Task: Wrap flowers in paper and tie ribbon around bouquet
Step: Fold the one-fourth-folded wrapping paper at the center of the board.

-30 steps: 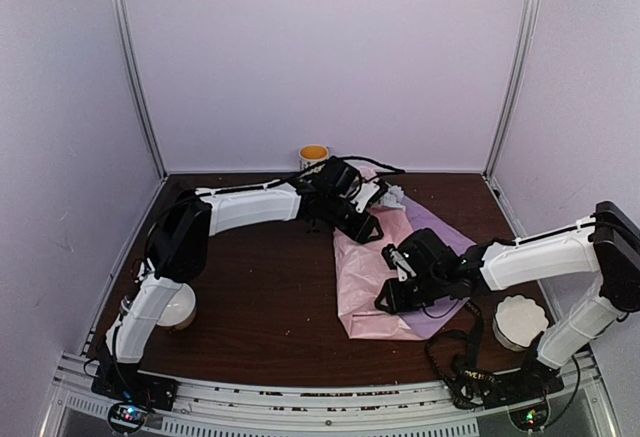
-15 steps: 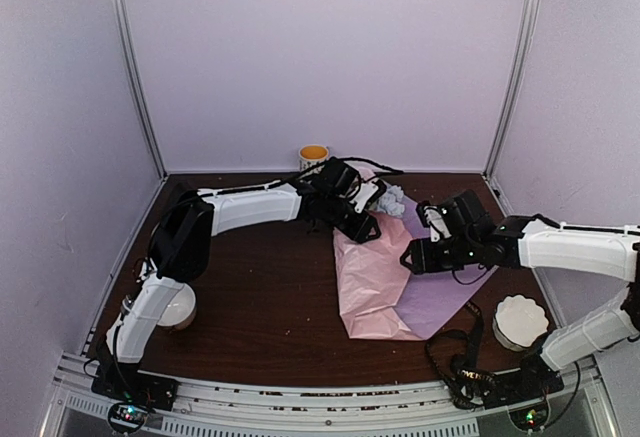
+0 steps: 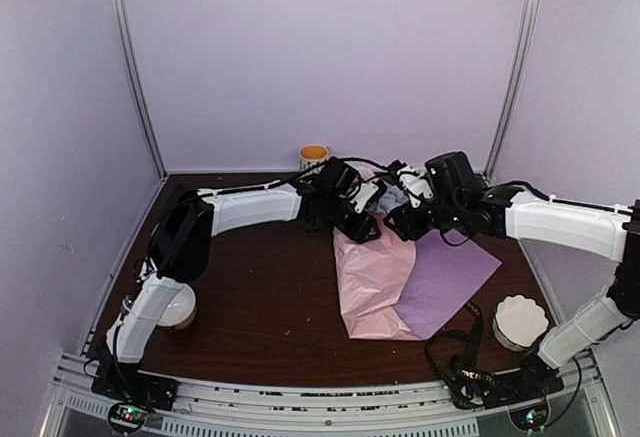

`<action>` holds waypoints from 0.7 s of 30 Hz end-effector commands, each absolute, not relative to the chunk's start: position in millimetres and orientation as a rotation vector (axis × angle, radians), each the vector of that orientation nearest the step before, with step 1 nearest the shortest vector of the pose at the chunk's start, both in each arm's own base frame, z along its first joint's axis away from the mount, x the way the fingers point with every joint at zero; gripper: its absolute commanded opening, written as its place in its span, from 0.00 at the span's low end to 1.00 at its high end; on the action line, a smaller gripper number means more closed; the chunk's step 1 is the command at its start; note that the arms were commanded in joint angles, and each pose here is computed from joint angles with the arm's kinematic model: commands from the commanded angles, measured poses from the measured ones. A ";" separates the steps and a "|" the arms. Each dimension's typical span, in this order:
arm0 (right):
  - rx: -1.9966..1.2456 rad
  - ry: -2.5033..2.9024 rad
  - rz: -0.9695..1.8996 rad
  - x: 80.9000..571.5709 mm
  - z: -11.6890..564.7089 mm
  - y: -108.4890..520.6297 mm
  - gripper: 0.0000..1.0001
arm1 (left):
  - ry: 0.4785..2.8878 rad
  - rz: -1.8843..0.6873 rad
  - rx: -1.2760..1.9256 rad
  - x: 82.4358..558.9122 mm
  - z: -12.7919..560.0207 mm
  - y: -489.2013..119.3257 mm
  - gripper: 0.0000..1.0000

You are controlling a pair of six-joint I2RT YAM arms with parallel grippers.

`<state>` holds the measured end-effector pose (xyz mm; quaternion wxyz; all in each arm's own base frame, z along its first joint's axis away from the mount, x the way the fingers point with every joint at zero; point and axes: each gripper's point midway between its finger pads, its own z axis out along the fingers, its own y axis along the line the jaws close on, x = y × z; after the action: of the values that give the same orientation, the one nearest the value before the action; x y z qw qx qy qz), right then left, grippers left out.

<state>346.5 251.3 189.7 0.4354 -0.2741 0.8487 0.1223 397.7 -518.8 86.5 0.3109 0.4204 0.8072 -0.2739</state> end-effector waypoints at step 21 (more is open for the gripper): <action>-0.633 2.113 0.348 416.6 196.3 243.1 0.00 | 1.901 -0.589 1.125 411.5 162.5 -495.7 0.58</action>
<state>394.8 252.0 188.1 0.4337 -0.2988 0.8418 0.1181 404.0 -507.6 88.2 0.3259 0.4331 0.8016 -0.2522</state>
